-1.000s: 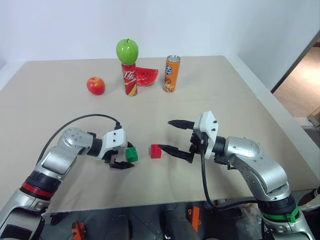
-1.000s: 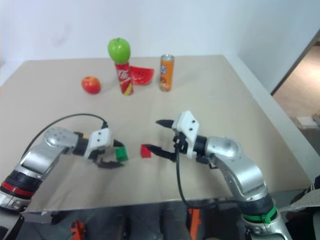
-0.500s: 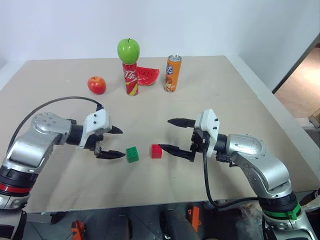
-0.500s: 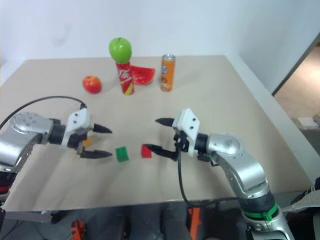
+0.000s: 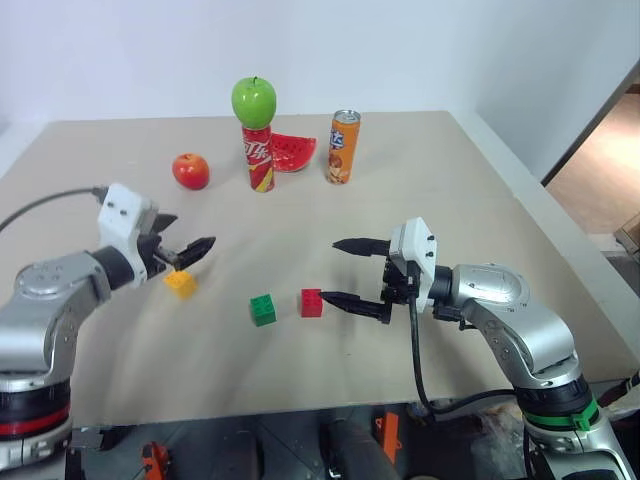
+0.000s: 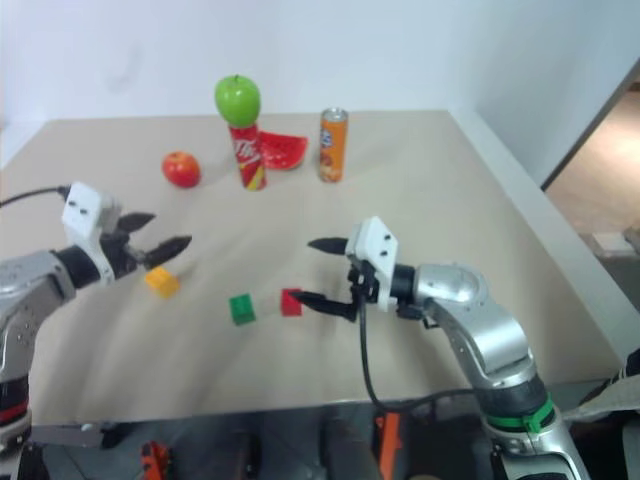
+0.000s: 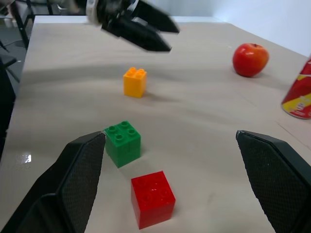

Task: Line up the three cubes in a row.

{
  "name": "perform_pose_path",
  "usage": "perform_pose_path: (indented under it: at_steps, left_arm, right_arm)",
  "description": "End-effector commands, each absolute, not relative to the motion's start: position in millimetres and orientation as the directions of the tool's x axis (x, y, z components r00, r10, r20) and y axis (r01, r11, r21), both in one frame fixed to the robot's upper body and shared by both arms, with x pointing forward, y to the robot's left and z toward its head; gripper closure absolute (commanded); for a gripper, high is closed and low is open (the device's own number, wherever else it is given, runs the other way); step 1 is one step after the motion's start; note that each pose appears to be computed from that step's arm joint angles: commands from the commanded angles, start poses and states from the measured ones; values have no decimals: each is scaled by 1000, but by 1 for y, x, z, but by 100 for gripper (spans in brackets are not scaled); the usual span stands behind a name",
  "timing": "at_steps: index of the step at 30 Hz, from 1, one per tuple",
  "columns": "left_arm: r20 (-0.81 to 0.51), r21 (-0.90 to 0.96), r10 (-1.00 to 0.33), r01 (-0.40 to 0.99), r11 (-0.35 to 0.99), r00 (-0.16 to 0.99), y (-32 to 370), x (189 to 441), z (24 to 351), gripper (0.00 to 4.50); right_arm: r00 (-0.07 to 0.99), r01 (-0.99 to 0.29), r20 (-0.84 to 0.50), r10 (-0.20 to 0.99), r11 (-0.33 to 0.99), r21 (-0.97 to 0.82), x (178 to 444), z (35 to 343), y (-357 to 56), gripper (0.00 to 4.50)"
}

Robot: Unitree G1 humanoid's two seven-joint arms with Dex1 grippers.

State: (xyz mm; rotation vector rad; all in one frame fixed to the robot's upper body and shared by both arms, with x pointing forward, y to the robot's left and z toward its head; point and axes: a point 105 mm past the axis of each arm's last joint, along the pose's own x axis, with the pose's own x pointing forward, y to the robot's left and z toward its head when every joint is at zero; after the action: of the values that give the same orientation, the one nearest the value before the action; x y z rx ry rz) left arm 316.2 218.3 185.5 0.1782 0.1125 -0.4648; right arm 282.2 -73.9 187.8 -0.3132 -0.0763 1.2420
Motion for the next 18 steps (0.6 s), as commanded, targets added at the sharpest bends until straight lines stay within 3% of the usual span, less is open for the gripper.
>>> perform_pose_path:
  at_steps: [1, 6, 18]
  left_arm:
    - [-59, 196, -389, 393, 899, 919, 218, 307, 193, 4]
    - [-89, 188, -339, 350, 918, 937, 232, 306, 172, 4]
    - [-178, 181, -408, 437, 881, 896, 229, 310, 136, 4]
  right_arm:
    - [297, -914, -88, 951, 257, -313, 280, 199, -71, 0]
    - [298, -914, -94, 950, 255, -315, 282, 198, -70, 0]
    - [321, -908, -104, 941, 275, -316, 280, 198, -72, 0]
